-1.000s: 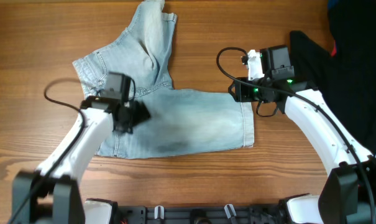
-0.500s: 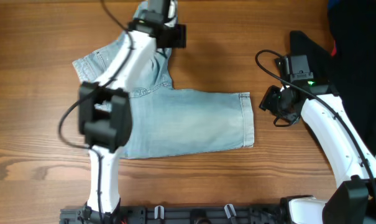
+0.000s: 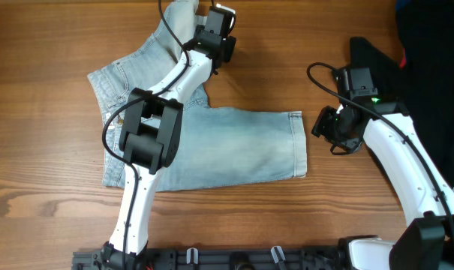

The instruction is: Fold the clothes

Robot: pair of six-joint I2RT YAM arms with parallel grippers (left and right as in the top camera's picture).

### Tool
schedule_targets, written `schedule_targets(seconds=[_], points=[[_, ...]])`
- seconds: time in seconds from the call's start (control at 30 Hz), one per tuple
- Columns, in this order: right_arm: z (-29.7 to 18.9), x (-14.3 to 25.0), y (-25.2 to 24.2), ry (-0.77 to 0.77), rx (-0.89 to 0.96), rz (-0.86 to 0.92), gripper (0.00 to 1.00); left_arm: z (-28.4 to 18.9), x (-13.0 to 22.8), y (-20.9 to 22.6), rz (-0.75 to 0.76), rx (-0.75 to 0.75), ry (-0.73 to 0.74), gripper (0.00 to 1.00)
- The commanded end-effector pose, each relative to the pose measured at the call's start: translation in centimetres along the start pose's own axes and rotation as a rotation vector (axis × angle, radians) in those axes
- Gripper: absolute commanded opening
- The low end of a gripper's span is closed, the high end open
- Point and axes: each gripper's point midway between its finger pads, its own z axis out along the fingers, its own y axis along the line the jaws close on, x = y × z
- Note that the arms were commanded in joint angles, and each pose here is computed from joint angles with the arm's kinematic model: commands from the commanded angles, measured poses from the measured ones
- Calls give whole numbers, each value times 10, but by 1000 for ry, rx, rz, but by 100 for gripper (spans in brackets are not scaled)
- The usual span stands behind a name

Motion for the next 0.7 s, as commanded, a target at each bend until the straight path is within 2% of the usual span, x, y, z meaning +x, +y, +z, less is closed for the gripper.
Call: schedule_targets(seconds=[0.0, 0.1, 0.23, 0.27, 0.3, 0.37, 0.43, 0.53, 0.67], points=[[-4, 0, 2, -11, -14, -10, 59, 12, 5, 1, 21, -13, 7, 69], [-4, 0, 1, -10, -14, -10, 58, 24, 19, -1, 23, -6, 30, 68], [-4, 0, 1, -8, -12, -11, 59, 38, 31, 17, -4, -30, 44, 62], [-4, 0, 1, -9, -12, -11, 59, 39, 32, 23, -28, -37, 46, 52], [-4, 0, 1, -11, -14, -11, 59, 40, 33, 30, -38, -44, 49, 31], [-4, 0, 1, -11, -14, -11, 59, 41, 33, 31, -70, -30, 49, 13], [-4, 0, 1, -11, -14, -10, 59, 41, 34, 24, -71, 12, 51, 4], [-4, 0, 1, -12, -14, -10, 59, 35, 30, -10, -47, 107, 47, 4], [-4, -2, 2, -18, -18, -10, 59, -7, 3, -86, 16, 311, 0, 4]])
